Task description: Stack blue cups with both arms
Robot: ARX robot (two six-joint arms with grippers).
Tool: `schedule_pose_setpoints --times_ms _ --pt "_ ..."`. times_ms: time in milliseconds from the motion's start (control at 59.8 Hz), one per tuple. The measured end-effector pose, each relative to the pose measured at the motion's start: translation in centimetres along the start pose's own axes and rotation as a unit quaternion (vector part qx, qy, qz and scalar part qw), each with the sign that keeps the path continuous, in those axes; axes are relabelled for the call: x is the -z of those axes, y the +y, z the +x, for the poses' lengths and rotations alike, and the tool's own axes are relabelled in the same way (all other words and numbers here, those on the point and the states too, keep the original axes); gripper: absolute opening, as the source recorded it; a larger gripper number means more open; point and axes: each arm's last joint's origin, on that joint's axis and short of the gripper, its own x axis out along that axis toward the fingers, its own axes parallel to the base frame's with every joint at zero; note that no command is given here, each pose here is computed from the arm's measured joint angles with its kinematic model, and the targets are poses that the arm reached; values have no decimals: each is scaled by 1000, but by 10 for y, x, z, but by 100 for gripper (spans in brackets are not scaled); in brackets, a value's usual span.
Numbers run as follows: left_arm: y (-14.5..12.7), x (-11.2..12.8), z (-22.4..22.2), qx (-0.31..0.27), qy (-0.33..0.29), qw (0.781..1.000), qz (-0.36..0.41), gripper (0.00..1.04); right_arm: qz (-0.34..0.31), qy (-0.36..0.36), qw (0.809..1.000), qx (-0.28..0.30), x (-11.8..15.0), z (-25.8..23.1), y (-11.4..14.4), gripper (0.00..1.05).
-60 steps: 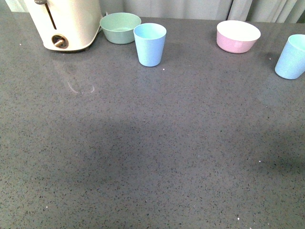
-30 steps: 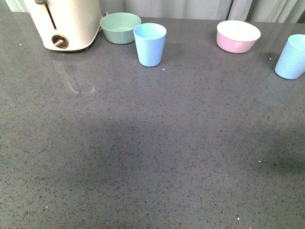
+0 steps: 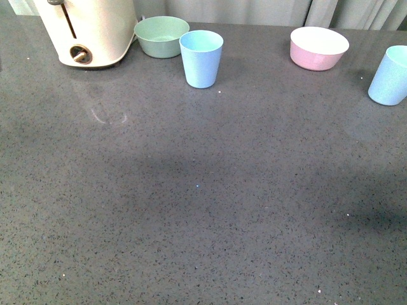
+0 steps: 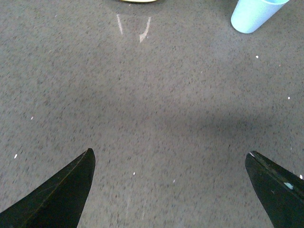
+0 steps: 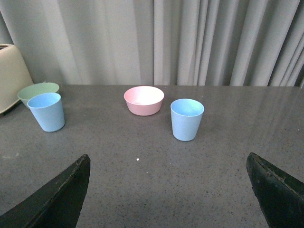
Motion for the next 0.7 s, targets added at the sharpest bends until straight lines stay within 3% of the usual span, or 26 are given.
schedule_pose_setpoints --times_ms 301,702 --pt "-54 -71 98 15 60 998 2 96 0 0 1000 0 0 0 0 96" --pt "-109 -101 177 -2 120 993 -11 96 0 0 1000 0 0 0 0 96"
